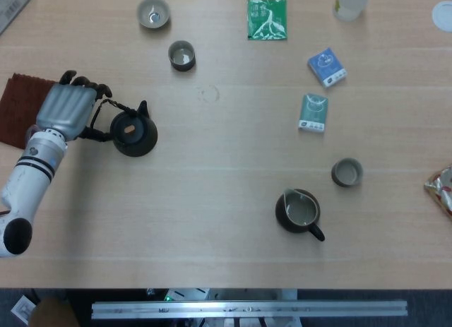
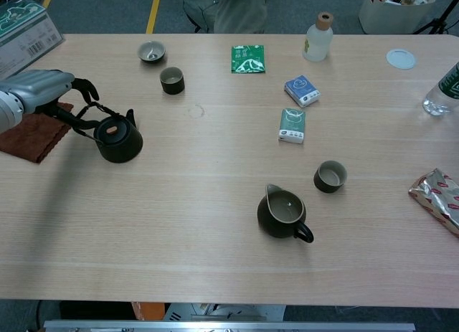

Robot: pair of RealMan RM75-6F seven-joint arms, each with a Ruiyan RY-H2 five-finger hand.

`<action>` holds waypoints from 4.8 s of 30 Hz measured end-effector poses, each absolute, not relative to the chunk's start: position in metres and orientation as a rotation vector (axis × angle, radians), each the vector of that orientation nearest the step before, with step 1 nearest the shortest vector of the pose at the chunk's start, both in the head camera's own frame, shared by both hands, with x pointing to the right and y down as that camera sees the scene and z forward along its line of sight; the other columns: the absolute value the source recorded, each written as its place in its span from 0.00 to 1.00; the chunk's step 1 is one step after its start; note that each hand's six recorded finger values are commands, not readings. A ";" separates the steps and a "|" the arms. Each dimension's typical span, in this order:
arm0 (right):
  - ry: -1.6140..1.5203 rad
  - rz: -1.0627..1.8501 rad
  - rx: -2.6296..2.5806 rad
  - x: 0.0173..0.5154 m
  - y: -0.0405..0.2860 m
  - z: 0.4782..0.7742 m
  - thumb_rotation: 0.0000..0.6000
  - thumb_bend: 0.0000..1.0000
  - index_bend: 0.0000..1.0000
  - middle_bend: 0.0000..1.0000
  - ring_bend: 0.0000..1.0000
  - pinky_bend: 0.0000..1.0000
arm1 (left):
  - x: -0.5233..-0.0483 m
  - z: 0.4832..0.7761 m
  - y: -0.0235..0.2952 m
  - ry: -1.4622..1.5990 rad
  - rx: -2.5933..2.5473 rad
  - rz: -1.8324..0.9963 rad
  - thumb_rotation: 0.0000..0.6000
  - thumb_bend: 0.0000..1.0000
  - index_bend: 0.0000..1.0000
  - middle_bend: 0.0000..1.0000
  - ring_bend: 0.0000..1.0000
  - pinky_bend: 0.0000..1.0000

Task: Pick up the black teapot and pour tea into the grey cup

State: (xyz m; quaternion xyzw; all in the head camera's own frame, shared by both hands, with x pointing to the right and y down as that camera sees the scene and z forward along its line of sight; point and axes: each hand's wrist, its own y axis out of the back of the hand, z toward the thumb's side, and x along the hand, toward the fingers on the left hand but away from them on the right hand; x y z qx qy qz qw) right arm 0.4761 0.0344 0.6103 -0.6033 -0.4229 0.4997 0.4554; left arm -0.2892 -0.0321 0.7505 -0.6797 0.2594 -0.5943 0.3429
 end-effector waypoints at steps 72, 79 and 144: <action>-1.077 1.276 -1.503 0.490 0.050 0.612 1.00 0.35 0.32 0.32 0.21 0.22 | -0.283 0.742 -0.051 0.665 -1.875 -1.486 0.99 0.20 0.15 0.21 0.14 0.07; -1.083 1.278 -1.504 0.493 0.051 0.612 1.00 0.35 0.32 0.32 0.21 0.22 | -0.275 0.751 -0.054 0.679 -1.903 -1.510 0.66 0.20 0.15 0.21 0.14 0.07; -1.103 1.266 -1.509 0.498 0.054 0.612 1.00 0.35 0.32 0.32 0.21 0.22 | -0.226 0.729 -0.024 0.811 -2.022 -1.367 0.66 0.20 0.14 0.21 0.13 0.07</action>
